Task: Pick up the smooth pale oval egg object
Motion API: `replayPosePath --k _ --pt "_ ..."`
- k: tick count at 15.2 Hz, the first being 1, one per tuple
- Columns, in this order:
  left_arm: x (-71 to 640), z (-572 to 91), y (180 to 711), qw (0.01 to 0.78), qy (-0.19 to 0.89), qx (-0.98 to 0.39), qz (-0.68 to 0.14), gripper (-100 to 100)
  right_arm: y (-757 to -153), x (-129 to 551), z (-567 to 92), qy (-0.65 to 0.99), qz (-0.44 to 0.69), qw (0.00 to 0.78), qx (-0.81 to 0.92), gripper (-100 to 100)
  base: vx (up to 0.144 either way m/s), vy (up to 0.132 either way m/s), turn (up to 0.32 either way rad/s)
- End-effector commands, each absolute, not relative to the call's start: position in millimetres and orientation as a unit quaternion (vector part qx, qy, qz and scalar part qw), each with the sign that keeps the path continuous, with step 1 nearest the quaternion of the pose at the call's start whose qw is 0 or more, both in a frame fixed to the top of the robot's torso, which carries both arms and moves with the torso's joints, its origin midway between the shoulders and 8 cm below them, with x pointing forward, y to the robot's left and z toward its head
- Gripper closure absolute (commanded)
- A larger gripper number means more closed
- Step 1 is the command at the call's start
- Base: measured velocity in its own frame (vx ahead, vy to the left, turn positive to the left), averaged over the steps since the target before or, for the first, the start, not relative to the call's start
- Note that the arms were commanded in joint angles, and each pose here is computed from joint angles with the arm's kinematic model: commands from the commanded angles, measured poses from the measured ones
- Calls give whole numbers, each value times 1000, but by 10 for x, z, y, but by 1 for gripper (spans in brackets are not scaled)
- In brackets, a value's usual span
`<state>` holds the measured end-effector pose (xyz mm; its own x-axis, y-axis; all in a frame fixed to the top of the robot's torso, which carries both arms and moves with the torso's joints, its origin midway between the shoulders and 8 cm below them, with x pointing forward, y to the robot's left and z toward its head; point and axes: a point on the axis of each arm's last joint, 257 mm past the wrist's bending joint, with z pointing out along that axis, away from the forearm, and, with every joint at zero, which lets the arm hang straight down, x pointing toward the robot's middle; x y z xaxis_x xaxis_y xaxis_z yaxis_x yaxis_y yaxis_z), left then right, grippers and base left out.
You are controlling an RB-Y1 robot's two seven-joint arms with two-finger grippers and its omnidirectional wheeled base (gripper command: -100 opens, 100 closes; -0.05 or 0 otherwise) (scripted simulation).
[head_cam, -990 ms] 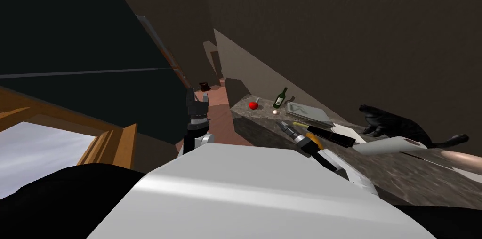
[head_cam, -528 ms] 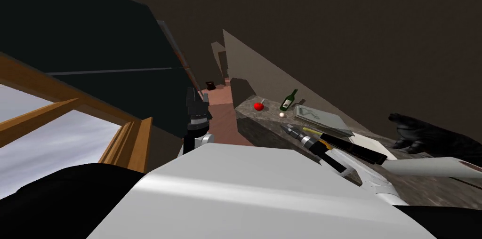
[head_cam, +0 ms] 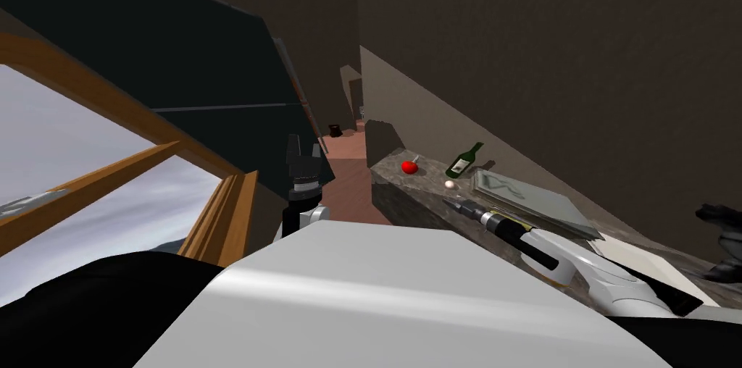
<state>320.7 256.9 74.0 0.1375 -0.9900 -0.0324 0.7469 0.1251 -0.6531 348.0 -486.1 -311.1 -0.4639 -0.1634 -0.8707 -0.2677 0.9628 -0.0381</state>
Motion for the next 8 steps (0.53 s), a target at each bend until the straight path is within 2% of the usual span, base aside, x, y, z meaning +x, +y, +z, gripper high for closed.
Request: replayPosePath --k 1,5,8 --pt "3207 740 2569 710 240 -253 -611 0 -5148 3391 -3150 865 10 478 -153 -100 30 42 215" --pt "3207 740 2569 710 240 -253 -611 0 -5357 3339 -3166 871 -17 461 -171 -100 23 36 137" --pt "3207 740 2569 710 240 -253 -611 0 -5751 3233 -3168 879 -68 426 -203 -100 20 26 159"
